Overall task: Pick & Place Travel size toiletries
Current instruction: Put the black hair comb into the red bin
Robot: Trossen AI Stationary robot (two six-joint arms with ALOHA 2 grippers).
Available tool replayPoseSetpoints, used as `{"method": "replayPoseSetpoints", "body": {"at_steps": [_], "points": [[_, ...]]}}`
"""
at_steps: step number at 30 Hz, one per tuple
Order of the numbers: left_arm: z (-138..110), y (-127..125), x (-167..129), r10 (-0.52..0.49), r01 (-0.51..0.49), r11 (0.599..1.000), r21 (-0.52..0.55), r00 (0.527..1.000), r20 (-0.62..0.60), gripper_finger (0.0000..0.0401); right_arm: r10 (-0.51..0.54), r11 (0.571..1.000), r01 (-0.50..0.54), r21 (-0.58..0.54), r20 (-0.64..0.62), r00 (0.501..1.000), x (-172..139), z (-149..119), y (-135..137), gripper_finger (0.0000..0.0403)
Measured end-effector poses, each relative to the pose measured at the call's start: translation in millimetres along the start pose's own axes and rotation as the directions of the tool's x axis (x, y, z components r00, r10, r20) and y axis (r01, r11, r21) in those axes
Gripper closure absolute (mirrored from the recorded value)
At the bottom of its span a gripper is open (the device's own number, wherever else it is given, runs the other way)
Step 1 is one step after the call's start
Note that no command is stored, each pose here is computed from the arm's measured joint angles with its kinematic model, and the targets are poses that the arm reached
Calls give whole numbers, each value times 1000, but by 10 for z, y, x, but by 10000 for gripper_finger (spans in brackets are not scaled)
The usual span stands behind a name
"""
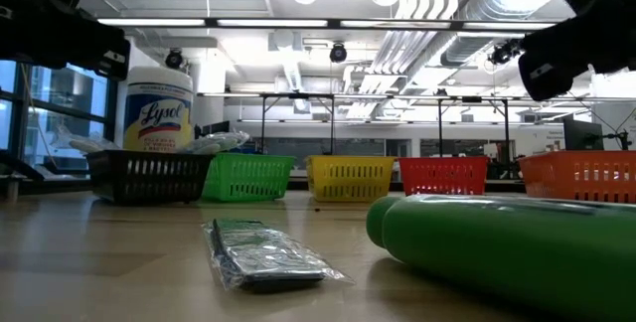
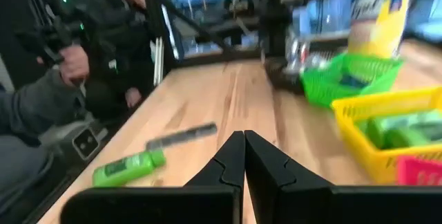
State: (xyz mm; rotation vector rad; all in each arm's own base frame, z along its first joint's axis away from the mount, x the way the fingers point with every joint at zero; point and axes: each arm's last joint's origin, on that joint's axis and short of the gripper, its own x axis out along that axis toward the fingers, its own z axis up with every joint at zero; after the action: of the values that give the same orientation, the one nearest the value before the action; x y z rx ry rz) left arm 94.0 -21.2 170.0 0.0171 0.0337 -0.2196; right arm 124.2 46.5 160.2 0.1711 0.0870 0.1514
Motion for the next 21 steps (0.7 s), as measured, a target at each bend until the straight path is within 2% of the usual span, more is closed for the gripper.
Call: {"method": "replayPoseSetpoints", "body": {"at_steps": [7, 13, 17, 21], "points": [[0, 0, 0, -1, 1, 1000, 6, 1000, 0, 401, -18, 1000, 21, 18, -125, 992, 362, 162, 254, 400], [-2, 0, 0, -1, 1, 1000, 7, 1000, -1, 401, -8, 998, -8, -63, -245, 970, 1013, 260, 655, 400], [-2, 0, 0, -2, 2, 1000, 5, 1000, -1, 401, 2, 997, -26, -79, -293, 956, 1453, 274, 908, 400], [-2, 0, 0, -2, 2, 1000, 5, 1000, -1, 401, 86, 992, -113, -52, -364, 927, 1796, 241, 1149, 401]]}}
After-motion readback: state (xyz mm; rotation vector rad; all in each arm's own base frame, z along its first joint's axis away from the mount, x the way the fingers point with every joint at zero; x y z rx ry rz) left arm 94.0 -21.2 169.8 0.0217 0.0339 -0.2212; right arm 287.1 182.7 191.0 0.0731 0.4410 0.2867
